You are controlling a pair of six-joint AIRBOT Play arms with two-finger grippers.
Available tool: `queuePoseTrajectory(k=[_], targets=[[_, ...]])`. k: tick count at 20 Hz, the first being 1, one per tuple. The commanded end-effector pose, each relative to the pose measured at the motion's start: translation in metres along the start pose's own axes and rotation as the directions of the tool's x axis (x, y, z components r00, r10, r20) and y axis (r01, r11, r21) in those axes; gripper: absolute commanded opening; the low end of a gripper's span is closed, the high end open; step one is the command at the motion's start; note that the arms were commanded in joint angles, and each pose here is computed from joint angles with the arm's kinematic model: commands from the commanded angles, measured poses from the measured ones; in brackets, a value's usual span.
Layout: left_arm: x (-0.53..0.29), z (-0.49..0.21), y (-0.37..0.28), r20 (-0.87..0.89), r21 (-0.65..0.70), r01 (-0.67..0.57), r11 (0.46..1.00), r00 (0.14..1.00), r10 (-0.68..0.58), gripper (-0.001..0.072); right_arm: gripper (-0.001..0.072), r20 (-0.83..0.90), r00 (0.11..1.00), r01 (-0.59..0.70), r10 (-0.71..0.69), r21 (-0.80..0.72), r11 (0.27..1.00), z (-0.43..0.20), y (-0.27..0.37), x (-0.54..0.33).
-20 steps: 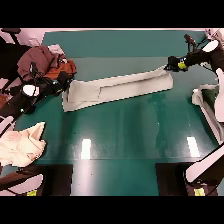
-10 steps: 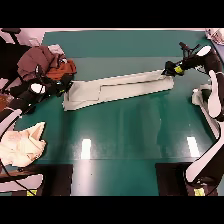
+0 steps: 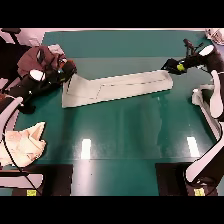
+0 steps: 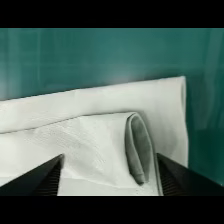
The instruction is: Fold the shirts.
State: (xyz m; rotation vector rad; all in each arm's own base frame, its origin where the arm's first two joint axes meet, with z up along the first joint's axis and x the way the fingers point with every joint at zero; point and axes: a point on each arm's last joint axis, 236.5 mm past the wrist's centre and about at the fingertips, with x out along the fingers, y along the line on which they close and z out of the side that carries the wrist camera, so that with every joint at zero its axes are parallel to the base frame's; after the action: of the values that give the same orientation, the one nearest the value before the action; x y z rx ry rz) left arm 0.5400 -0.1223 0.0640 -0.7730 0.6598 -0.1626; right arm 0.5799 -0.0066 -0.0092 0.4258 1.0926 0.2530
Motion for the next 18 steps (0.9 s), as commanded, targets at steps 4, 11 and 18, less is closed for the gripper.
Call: queuePoseTrajectory(k=[4, 11, 18], targets=[[-0.029, -0.029, -0.047, -0.304, 0.36, 0.086, 0.929, 0.952, 0.03, 0.0388, 0.072, -0.015, 1.0, -0.007, 0.009, 0.094, 0.996, -0.006, -0.053, -0.033], [-0.039, -0.001, 0.016, -0.253, 0.362, -0.168, 0.917, 0.929, 0.27, 0.0674, 0.072, -0.057, 0.985, -0.144, 0.16, 0.217, 0.966, -0.025, -0.068, -0.03], [-0.028, -0.026, -0.011, -0.284, 0.448, -0.083, 0.89, 0.931, 0.23, 0.0673, 0.072, -0.086, 0.981, -0.153, 0.172, 0.193, 0.969, -0.032, -0.065, -0.01]])
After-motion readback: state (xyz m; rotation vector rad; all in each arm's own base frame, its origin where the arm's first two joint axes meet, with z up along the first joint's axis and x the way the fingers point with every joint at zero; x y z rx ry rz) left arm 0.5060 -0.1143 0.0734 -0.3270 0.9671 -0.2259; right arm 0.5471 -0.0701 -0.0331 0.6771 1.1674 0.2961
